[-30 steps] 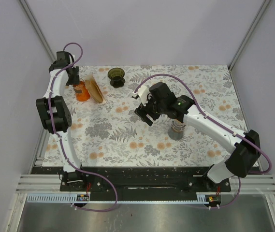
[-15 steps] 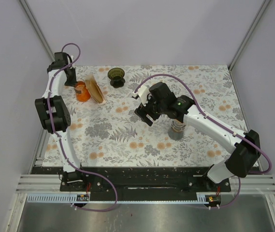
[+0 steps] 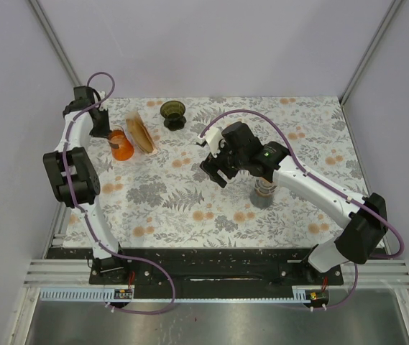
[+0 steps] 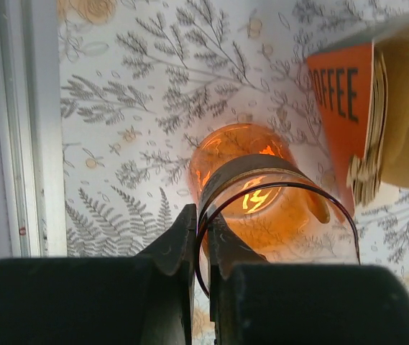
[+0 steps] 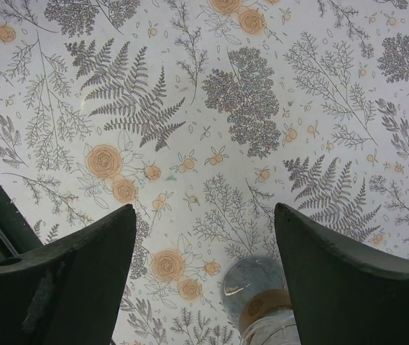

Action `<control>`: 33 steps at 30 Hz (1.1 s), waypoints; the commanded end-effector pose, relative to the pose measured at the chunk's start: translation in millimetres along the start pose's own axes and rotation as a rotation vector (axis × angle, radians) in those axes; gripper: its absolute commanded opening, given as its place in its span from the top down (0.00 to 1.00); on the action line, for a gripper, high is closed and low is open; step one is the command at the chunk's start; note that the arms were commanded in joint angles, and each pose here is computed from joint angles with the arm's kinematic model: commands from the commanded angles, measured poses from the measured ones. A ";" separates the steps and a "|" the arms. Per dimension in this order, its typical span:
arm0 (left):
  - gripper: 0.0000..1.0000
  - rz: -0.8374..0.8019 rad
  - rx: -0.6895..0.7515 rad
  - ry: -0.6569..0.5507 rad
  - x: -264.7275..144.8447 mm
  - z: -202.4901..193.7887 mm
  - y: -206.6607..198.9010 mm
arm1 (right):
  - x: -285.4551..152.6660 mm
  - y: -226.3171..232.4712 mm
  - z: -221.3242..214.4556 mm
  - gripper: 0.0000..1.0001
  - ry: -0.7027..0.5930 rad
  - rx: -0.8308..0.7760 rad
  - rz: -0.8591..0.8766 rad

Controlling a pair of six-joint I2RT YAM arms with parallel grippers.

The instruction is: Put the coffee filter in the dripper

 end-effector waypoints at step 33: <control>1.00 -0.421 0.560 -0.048 -112.5 -98.8 -236.6 | -38.3 -16.3 25.8 0.10 -0.156 0.139 -0.280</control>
Point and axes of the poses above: each gripper's point midway between its finger pads, its own x axis out along the fingers, its own y axis along the line the jaws close on, z = x × y, the point moved 8 cm from there along -x, back along the fingers, and after that the axes turned 8 degrees about x, right-handed, at the moved point
